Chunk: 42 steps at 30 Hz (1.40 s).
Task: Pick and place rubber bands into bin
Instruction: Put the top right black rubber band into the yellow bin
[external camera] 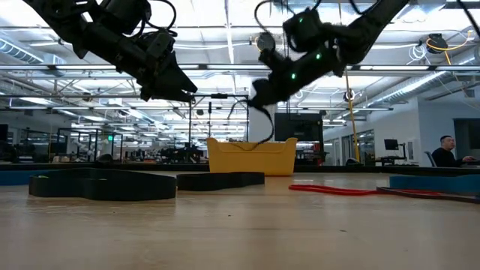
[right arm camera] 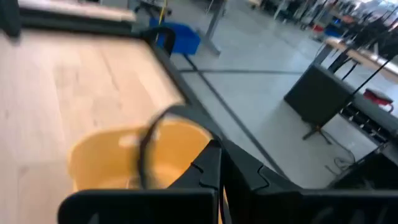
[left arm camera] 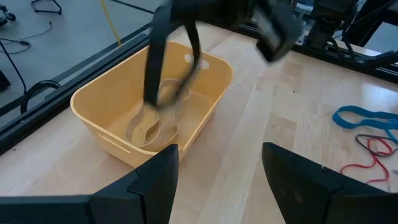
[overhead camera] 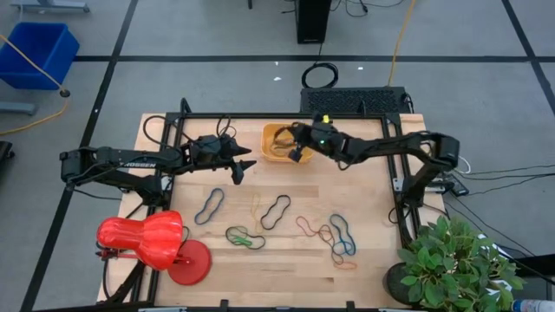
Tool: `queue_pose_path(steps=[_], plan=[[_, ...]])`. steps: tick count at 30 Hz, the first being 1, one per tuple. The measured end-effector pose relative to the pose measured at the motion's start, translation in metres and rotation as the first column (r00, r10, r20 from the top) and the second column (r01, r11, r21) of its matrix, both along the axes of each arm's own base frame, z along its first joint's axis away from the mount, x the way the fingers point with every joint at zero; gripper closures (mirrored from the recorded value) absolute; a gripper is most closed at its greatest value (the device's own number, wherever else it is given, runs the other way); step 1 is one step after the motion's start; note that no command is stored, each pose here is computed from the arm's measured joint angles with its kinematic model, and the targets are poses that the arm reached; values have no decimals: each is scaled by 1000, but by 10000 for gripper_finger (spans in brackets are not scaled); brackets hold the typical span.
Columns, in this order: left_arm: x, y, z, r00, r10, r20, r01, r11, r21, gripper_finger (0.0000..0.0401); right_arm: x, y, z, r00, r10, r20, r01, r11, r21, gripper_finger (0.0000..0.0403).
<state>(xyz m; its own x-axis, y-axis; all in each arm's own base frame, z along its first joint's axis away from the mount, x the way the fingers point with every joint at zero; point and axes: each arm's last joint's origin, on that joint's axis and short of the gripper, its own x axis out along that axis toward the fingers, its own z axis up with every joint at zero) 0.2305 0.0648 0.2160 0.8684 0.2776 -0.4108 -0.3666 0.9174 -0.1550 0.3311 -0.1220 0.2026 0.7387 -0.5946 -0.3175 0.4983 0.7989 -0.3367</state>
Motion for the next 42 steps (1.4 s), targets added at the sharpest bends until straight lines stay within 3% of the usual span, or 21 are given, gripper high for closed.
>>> queue_pose_path(steps=[6,12,34,42], plan=[[0,0,0,1000,0,0,0,1000,0,162,8,-2,-33,996,13,-90,-10,999,43,403],[0,0,0,1000,0,-1,0,1000,-1,162,10,-3,-48,993,15,-119,-6,997,74,397],[0,0,-1,1000,0,-7,0,1000,-2,162,10,-3,-46,993,13,-117,-4,997,73,387],[-2,-1,-4,999,0,-46,0,1000,-13,162,10,-3,-46,993,12,-116,-3,997,72,319]])
